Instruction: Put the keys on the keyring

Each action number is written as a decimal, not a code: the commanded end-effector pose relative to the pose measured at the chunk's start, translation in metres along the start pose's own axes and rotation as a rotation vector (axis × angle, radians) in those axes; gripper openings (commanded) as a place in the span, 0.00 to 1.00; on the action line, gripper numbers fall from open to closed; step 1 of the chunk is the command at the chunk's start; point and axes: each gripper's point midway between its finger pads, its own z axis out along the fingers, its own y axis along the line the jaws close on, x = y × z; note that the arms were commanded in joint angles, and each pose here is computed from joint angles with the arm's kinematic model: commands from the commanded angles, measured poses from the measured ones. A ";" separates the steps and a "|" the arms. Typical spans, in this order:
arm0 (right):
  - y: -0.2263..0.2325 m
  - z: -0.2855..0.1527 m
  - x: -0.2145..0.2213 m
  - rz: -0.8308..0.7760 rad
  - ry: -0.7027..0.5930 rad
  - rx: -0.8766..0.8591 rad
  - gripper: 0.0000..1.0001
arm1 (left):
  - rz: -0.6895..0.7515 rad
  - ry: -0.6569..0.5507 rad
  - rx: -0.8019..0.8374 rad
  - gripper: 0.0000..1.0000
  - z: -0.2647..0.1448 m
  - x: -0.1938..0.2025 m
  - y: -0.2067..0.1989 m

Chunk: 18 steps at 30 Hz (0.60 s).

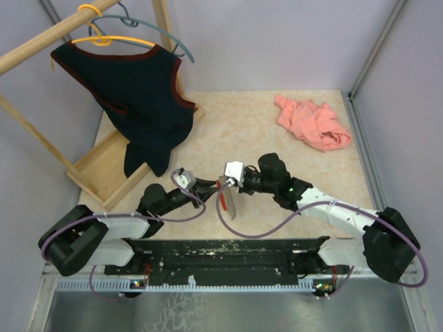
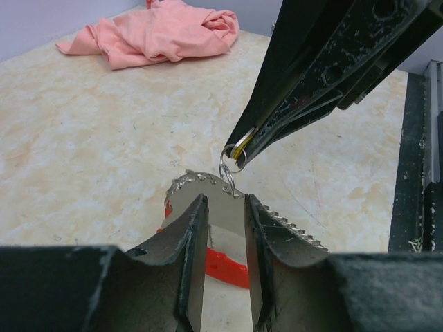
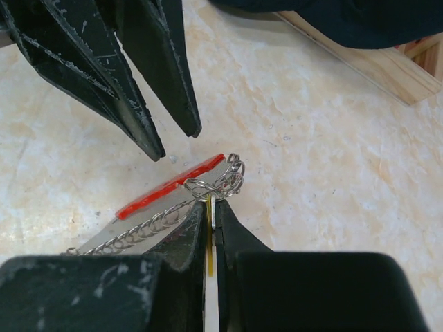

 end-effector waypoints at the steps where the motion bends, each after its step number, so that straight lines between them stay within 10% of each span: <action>1: -0.020 -0.004 -0.037 -0.081 -0.069 0.059 0.00 | 0.007 -0.010 0.062 0.34 0.011 -0.010 -0.006; 18: -0.020 -0.001 -0.043 -0.077 -0.083 0.074 0.00 | -0.024 0.111 0.109 0.31 0.030 0.011 -0.005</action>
